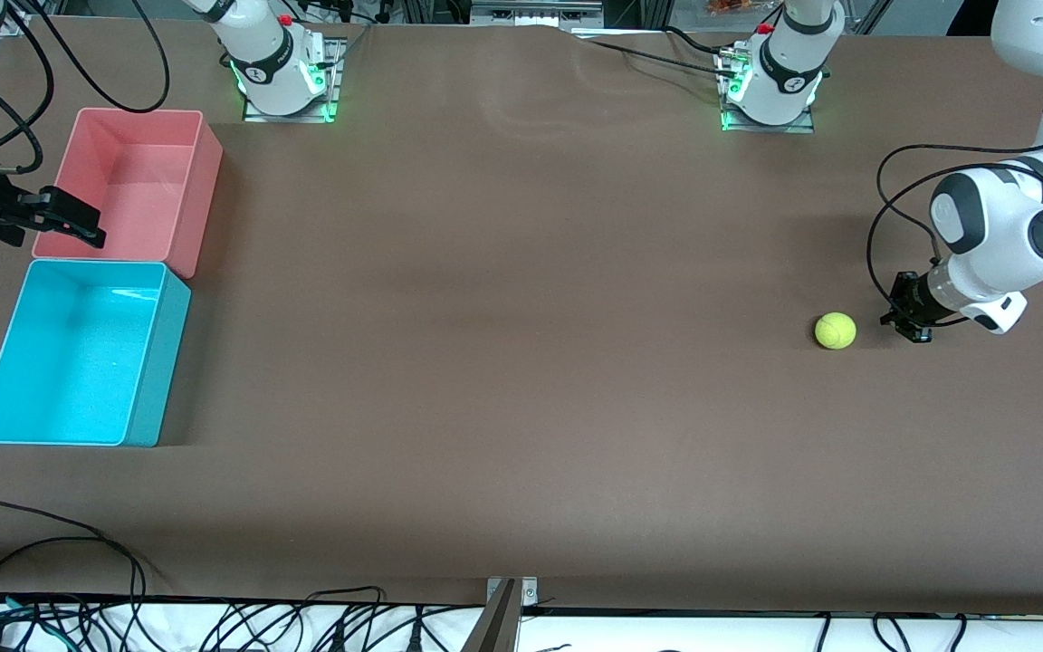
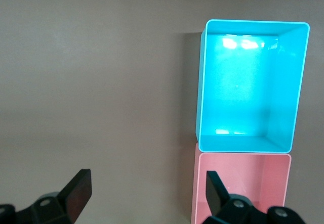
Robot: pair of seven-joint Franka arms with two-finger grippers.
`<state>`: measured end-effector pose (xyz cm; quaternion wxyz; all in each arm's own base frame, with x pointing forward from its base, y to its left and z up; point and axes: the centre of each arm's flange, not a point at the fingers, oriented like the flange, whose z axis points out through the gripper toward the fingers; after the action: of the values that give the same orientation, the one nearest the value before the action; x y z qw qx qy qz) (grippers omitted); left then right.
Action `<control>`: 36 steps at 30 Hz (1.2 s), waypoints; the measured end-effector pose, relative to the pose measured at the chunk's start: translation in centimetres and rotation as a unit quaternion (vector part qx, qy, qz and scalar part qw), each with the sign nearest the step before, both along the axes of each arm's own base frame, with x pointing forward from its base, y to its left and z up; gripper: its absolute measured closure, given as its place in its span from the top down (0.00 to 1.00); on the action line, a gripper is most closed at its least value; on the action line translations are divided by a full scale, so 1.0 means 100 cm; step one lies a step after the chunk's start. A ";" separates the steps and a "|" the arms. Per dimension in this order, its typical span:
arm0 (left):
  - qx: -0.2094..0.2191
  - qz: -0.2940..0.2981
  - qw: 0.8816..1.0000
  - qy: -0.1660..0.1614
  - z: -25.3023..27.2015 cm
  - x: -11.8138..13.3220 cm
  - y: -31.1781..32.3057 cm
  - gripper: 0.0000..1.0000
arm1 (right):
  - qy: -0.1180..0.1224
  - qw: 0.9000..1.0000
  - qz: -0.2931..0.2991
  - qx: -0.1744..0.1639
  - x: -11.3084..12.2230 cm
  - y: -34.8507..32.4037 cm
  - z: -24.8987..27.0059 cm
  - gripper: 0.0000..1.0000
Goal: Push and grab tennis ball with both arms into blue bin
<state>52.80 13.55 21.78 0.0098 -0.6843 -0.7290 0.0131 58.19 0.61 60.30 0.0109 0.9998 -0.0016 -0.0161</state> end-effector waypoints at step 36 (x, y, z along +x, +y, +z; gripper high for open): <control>0.009 0.071 0.997 0.009 -0.030 0.001 -0.145 0.01 | 0.000 1.000 0.000 0.000 0.000 0.000 0.000 1.00</control>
<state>52.86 -0.97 18.74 0.0217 -0.6307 -0.7756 0.0128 58.19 0.60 60.29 0.0109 0.9998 -0.0016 -0.0162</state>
